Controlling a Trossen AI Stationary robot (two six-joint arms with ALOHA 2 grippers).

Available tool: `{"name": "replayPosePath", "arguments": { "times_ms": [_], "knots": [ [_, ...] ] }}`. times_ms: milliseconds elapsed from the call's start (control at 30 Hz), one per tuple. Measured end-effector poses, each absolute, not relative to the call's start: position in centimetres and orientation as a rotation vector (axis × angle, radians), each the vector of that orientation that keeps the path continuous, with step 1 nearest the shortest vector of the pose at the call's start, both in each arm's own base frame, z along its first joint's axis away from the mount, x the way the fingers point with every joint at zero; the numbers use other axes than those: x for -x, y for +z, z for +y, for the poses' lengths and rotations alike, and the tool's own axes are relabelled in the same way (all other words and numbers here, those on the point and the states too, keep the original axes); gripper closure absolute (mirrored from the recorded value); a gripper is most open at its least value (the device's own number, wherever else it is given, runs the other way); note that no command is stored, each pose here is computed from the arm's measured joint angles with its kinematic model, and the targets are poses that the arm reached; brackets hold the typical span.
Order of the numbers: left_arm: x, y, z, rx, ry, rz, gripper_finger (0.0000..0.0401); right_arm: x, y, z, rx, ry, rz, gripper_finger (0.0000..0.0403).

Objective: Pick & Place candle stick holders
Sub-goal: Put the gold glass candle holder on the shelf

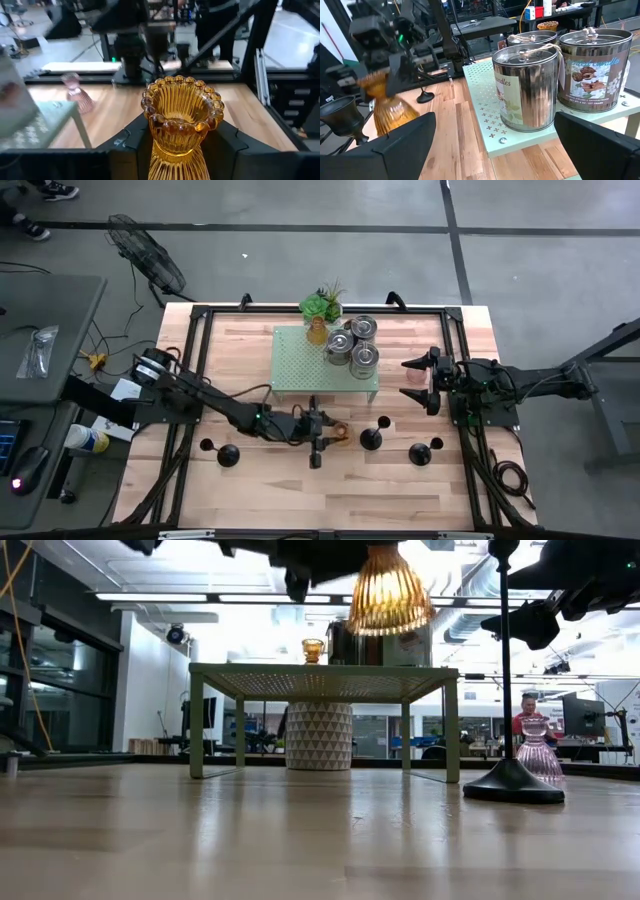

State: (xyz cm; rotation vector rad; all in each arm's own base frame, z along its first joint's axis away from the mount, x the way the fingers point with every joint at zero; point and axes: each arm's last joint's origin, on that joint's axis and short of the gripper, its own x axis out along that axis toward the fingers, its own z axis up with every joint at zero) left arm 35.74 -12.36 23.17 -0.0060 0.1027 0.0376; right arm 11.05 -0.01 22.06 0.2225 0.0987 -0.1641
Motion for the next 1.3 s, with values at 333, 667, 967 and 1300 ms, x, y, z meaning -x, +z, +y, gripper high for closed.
{"name": "replayPosePath", "arguments": {
  "times_ms": [333, 667, 967, 1300],
  "knots": [
    [-34.0, 27.2, -9.6, -0.032, 0.092, 0.108, 0.0272, -11.1, 22.1, 0.0, -0.223, -0.164, 0.098, 0.0003],
    [-31.8, 29.3, -4.8, -0.072, 0.243, 0.232, 0.0272, -11.1, 22.1, 0.0, -0.222, -0.164, 0.099, 0.0003],
    [-31.9, 29.4, -0.4, -0.021, 0.389, 0.24, 0.0272, -11.0, 22.1, 0.0, -0.223, -0.164, 0.098, 0.0003],
    [-31.4, 28.5, 3.4, 0.001, 0.578, 0.305, 0.0272, -11.0, 22.1, 0.0, -0.223, -0.164, 0.098, 0.0003]
  ]
}}
